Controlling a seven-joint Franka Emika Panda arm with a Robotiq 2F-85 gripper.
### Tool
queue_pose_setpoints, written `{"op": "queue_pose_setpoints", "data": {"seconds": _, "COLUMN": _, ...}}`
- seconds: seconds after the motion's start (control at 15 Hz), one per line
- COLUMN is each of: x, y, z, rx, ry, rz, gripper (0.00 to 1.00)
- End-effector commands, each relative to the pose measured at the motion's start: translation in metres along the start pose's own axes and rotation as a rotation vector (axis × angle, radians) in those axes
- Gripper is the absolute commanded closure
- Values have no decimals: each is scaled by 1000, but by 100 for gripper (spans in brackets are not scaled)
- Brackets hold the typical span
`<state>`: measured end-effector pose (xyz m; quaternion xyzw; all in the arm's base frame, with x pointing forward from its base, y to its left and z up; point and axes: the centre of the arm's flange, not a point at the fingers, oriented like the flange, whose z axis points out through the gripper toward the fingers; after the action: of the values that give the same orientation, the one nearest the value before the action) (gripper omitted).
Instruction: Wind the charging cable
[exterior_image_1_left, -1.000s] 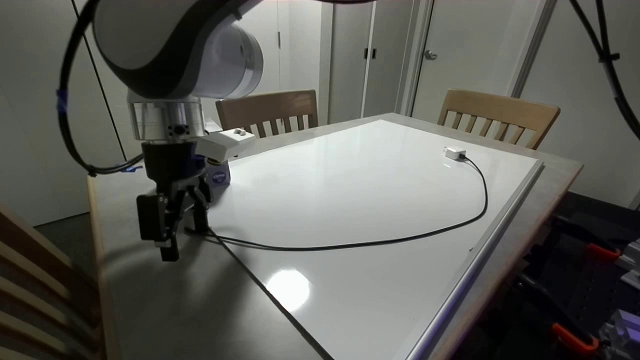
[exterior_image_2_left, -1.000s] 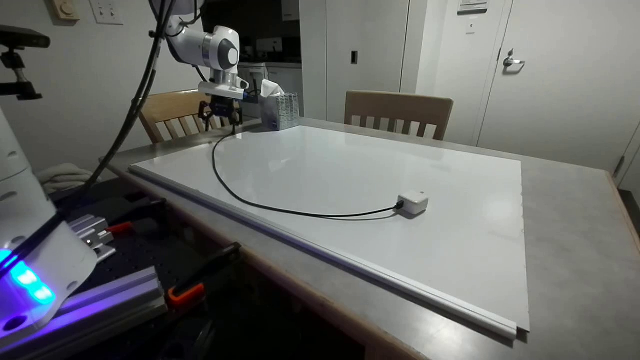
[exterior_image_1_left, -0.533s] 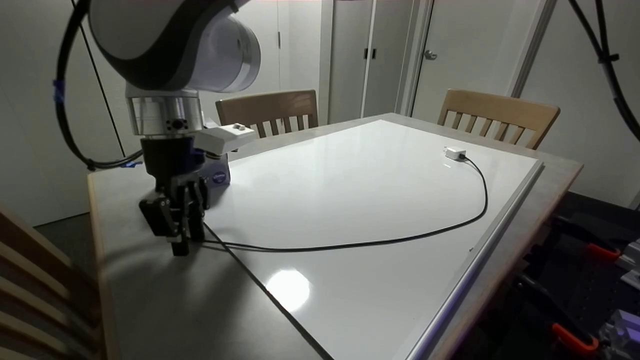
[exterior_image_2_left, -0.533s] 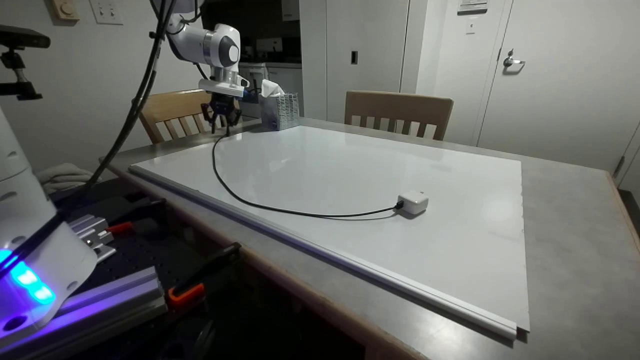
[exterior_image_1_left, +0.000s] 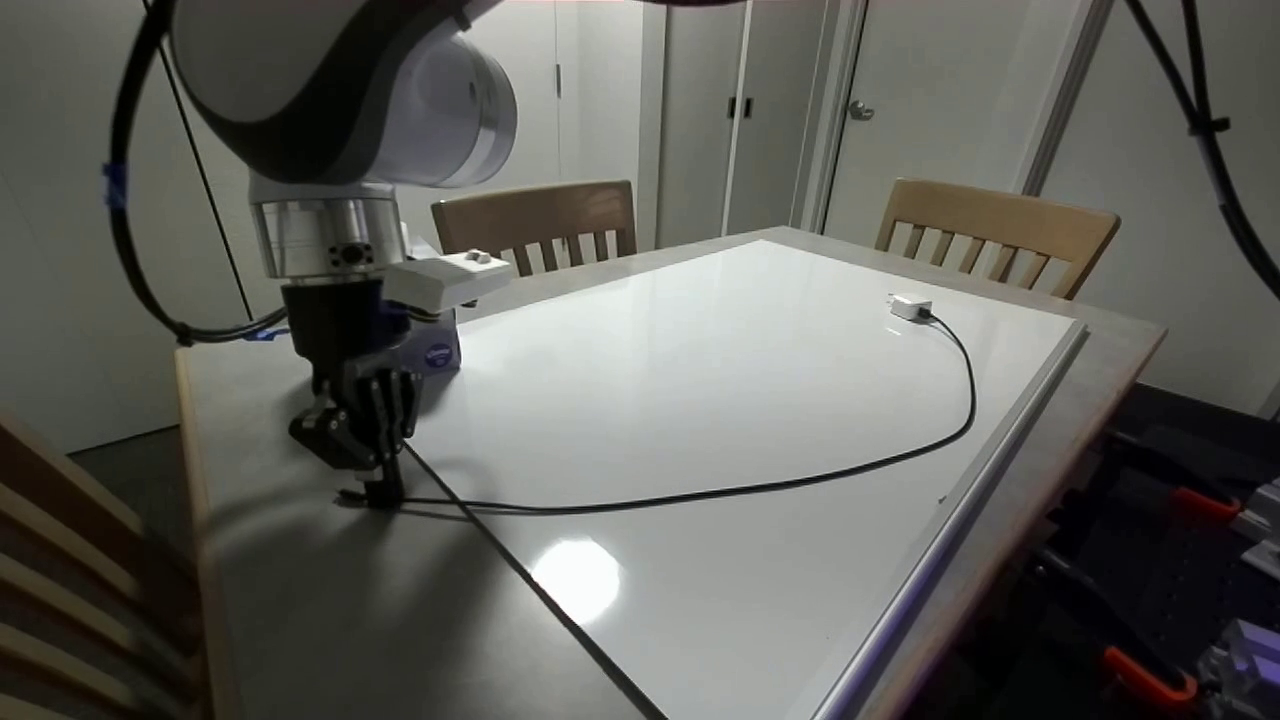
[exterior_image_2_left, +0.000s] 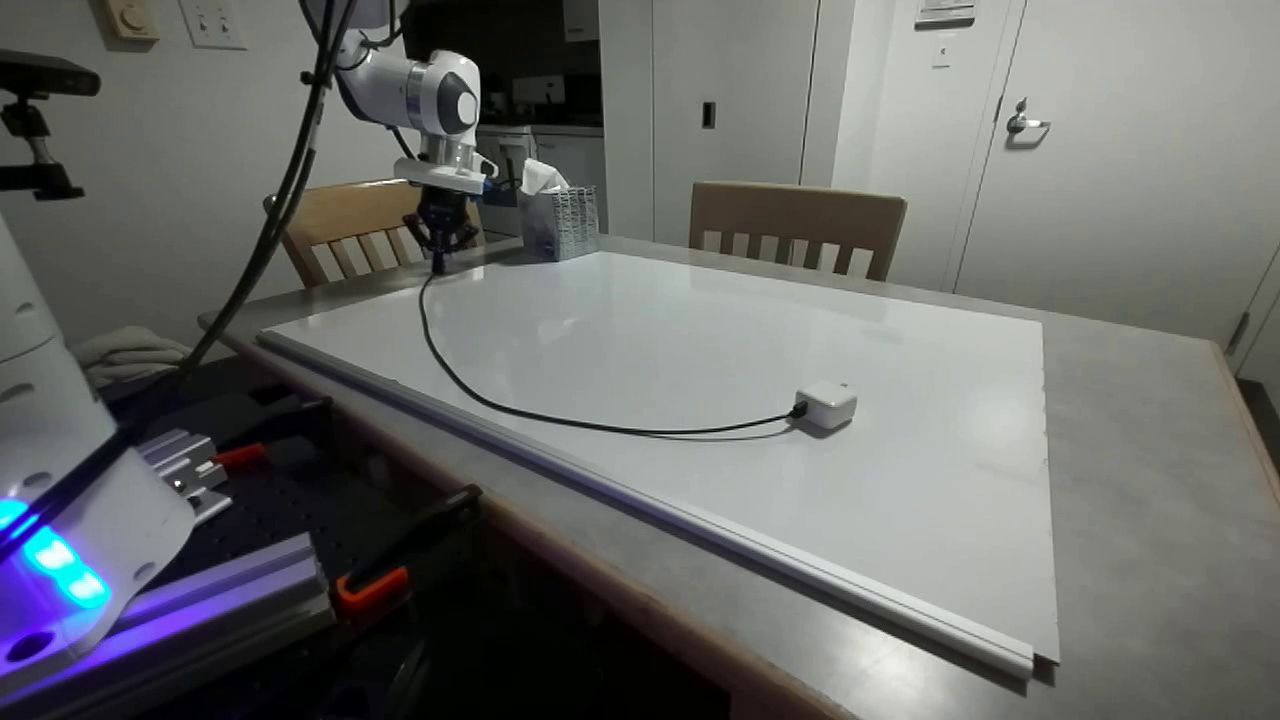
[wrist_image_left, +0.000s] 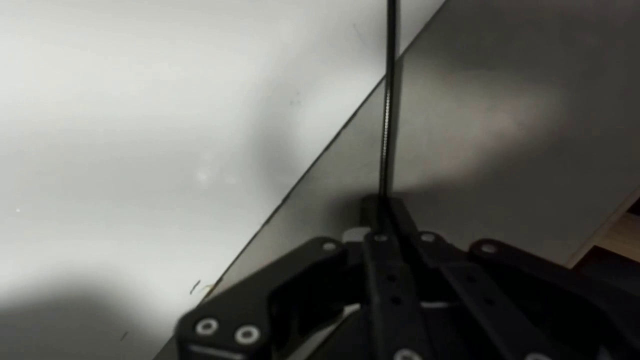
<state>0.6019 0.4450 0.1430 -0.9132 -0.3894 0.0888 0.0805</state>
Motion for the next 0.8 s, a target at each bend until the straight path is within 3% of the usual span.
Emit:
{"op": "queue_pose_setpoints", "data": {"seconds": 0.0, "x": 7, "y": 1, "z": 0, "rx": 20, "ry": -46, "rz": 28, "gripper": 99}}
{"op": "queue_pose_setpoints", "data": {"seconds": 0.4, "x": 2, "y": -2, "z": -11, "rx": 18, "ry": -121, "rz": 70, "gripper": 99}}
{"op": "queue_pose_setpoints", "data": {"seconds": 0.73, "x": -10, "y": -6, "z": -23, "rx": 1, "ry": -172, "rz": 217, "gripper": 99}}
